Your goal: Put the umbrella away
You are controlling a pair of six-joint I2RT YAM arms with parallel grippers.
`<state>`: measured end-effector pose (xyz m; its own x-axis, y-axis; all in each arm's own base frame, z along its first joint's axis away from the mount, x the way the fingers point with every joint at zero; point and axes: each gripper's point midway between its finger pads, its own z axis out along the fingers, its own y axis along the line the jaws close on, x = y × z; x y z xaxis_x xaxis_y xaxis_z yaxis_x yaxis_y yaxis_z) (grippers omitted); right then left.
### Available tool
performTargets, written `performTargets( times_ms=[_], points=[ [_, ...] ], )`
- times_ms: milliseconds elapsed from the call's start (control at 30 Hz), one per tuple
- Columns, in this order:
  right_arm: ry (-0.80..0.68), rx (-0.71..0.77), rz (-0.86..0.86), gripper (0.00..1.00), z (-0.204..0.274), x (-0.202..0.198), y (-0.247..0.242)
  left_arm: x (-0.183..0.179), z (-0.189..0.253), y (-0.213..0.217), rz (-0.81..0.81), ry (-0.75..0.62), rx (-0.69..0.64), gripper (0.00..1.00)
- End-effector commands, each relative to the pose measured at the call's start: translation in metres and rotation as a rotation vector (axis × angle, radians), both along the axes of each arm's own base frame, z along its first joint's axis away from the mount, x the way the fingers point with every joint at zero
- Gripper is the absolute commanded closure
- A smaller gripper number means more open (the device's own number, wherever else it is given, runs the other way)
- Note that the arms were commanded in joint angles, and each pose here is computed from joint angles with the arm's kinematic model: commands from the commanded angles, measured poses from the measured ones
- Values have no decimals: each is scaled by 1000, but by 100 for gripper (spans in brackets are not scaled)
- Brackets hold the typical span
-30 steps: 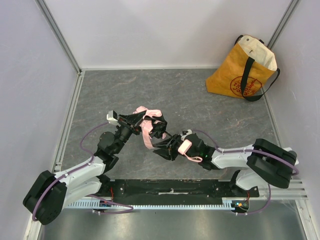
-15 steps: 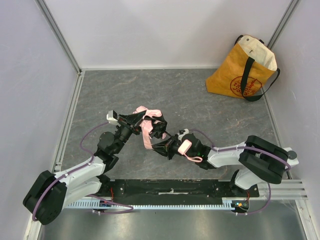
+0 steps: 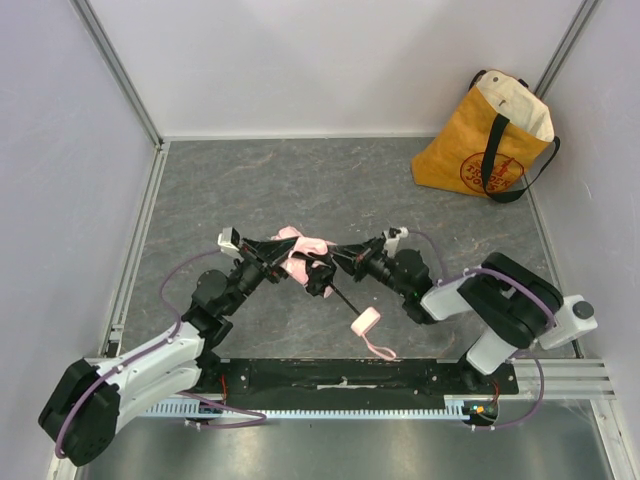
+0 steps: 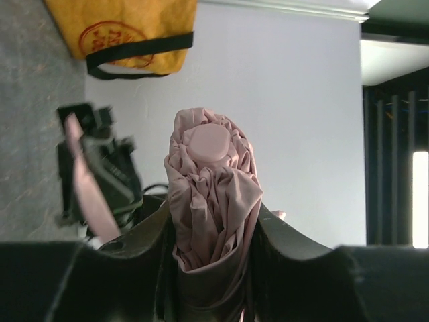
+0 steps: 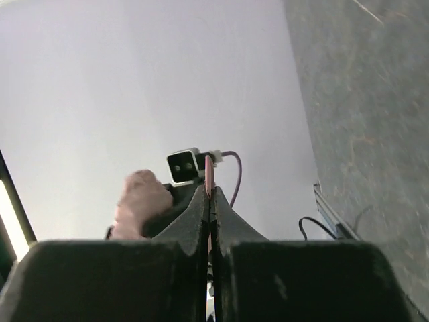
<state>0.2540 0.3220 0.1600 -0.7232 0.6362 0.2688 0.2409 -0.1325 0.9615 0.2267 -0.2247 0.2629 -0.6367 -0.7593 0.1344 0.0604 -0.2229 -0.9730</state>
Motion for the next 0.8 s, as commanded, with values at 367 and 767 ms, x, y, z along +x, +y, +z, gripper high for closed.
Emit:
performTargets(
  times_ms=[367,767],
  points=[
    [-837,-143,9,100,141,26,-11,-28,-54,-23,-161,229,207,98],
    [-1139,-264,78,100,180,-20,-15,-18,-90,-6,-66,347,544,98]
  ],
)
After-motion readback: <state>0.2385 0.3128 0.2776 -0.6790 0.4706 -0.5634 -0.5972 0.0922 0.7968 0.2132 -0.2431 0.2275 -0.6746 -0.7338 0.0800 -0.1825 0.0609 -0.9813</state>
